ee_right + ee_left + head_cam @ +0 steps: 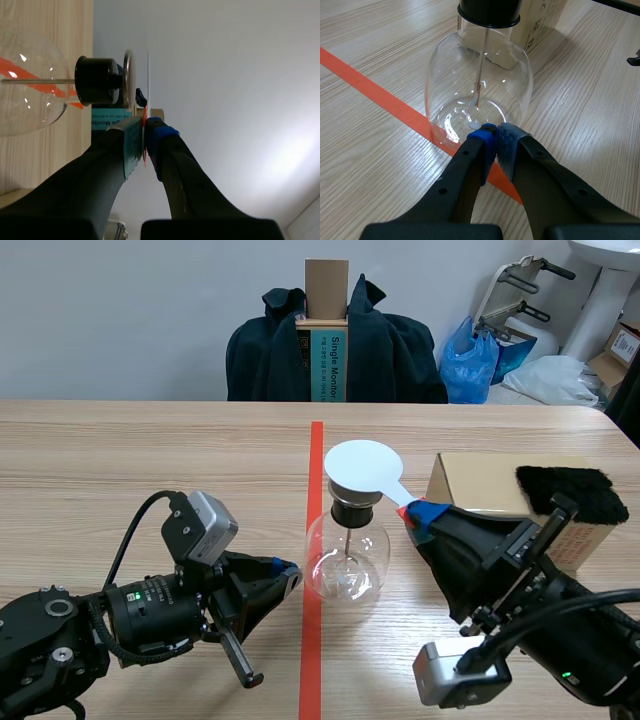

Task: Do the electroscope experiment.
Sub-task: 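Move the plate toward and away from the electroscope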

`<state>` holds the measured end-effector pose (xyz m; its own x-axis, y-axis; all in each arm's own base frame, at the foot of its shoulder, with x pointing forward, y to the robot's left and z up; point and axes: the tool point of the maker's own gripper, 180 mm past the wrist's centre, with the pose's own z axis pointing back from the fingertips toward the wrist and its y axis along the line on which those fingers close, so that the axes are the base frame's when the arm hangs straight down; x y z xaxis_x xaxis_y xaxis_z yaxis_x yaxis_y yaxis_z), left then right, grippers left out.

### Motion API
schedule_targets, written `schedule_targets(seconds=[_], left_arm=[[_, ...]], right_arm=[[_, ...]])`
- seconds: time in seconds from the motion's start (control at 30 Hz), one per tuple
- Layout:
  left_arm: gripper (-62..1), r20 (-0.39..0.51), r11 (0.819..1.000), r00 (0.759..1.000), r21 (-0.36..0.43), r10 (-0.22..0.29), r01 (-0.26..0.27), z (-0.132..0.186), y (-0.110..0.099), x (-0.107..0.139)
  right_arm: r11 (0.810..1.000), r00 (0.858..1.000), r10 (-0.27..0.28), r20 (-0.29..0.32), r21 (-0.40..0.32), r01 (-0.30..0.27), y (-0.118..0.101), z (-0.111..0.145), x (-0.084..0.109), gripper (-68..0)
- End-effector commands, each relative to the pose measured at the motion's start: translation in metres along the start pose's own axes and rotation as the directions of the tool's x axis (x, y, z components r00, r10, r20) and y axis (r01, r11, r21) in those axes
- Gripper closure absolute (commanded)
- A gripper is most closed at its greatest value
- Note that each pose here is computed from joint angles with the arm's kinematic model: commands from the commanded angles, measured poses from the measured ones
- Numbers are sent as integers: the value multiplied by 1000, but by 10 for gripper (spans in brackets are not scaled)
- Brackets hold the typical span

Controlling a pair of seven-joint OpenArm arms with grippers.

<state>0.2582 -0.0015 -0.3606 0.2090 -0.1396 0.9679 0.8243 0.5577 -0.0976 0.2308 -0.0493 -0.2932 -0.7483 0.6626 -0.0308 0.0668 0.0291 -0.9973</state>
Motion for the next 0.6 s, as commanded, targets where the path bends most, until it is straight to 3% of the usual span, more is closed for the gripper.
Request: schedule_targets(seconds=[0.0,0.57], left_arm=[[-21,54,1000,999,3,0,0,-2,2,16],[-21,54,1000,999,3,0,0,-2,2,16]], right_arm=[[999,999,34,10,-29,-34,-12,-1,-5,-8],[999,999,35,39,-28,-34,-11,-1,0,-8]])
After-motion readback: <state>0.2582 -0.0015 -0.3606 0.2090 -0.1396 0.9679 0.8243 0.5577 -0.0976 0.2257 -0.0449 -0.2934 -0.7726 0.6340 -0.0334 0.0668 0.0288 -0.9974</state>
